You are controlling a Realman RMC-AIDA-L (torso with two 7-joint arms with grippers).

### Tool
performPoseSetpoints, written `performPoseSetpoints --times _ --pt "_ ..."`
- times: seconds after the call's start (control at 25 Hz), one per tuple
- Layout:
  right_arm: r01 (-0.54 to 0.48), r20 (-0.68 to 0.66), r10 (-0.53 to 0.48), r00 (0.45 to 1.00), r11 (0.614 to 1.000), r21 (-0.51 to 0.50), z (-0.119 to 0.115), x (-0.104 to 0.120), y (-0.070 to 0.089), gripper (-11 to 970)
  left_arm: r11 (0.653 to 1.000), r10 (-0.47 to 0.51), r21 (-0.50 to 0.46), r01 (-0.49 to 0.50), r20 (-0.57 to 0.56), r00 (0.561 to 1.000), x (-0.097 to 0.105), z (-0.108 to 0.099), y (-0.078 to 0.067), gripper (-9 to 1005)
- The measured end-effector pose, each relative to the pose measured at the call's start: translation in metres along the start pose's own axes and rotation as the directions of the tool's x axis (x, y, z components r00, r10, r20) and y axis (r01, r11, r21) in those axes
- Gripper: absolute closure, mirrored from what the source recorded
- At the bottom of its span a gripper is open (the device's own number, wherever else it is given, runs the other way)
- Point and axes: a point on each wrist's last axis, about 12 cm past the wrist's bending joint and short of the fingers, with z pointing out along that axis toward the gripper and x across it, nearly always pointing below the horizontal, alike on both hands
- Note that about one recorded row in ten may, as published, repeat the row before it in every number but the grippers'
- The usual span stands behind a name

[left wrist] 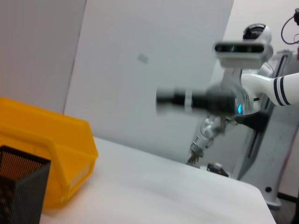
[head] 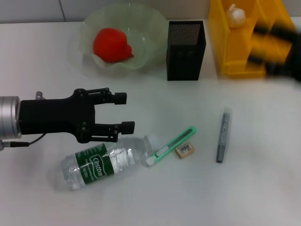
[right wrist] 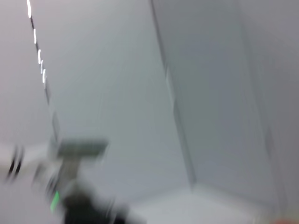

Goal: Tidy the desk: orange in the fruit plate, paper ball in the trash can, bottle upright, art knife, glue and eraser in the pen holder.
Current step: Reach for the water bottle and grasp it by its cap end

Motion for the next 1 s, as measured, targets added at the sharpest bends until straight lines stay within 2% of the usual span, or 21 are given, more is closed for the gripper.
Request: performPoseSetpoints --times 0.12,0.16,0.32,0.44,0.56,0.64,0.68,0.76,0.8,0.84,0.88,0.96,1.0 --pt "-0.055 -0.225 0.046 0.973 0.998 -0.033 0.001 0.039 0.014 125 1.0 -0.017 0.013 0.017 -0.03 0.999 -0.004 0.004 0.003 331" --pt "-0.055 -0.225 0.046 0.973 0.998 -0.033 0.001 0.039 0.014 125 1.0 -0.021 0.018 0.021 -0.044 0.999 -0.006 0.005 0.005 331" --pt "-0.019 -0.317 0.008 0.948 0.999 -0.031 -0.009 0.062 0.028 125 0.999 -0.024 0.03 0.028 -0.119 0.993 -0.021 0.015 0.012 334" --pt "-0.014 -0.33 0.004 0.944 1.0 -0.028 -0.012 0.064 0.031 124 0.999 -0.022 0.026 0.029 -0.23 0.973 -0.043 0.027 0.02 336" --pt "-0.015 -0.339 0.005 0.941 1.0 -0.027 -0.013 0.066 0.032 124 0.998 -0.054 0.01 0.063 -0.394 0.917 -0.073 0.05 0.028 338" --pt "-0.016 -0.344 0.005 0.939 0.999 -0.028 -0.014 0.067 0.033 125 0.997 -0.063 0.009 0.074 -0.427 0.902 -0.077 0.055 0.029 339" --pt "-0.015 -0.347 0.004 0.938 0.999 -0.029 -0.014 0.067 0.032 125 0.996 -0.071 0.005 0.085 -0.503 0.861 -0.087 0.067 0.03 340" --pt "-0.009 -0.356 -0.002 0.934 1.0 -0.029 -0.016 0.066 0.031 125 0.996 -0.071 0.005 0.085 -0.503 0.861 -0.087 0.067 0.03 341" --pt "-0.009 -0.356 -0.002 0.934 1.0 -0.029 -0.016 0.066 0.031 125 0.995 -0.083 -0.004 0.098 -0.572 0.816 -0.093 0.079 0.03 342" --pt "-0.007 -0.359 -0.004 0.933 1.0 -0.029 -0.017 0.065 0.031 125 0.995 -0.087 -0.022 0.098 -0.667 0.74 -0.1 0.099 0.028 342" --pt "-0.003 -0.362 -0.007 0.932 1.0 -0.029 -0.018 0.065 0.03 125 0.996 -0.087 -0.038 0.086 -0.706 0.703 -0.1 0.109 0.027 343" --pt "0.002 -0.366 -0.012 0.93 1.0 -0.028 -0.018 0.064 0.03 125 0.996 -0.085 -0.054 0.067 -0.74 0.667 -0.099 0.12 0.026 344" --pt "0.004 -0.368 -0.014 0.93 1.0 -0.028 -0.019 0.063 0.029 125 0.997 -0.076 -0.068 0.036 -0.773 0.63 -0.095 0.131 0.024 345"
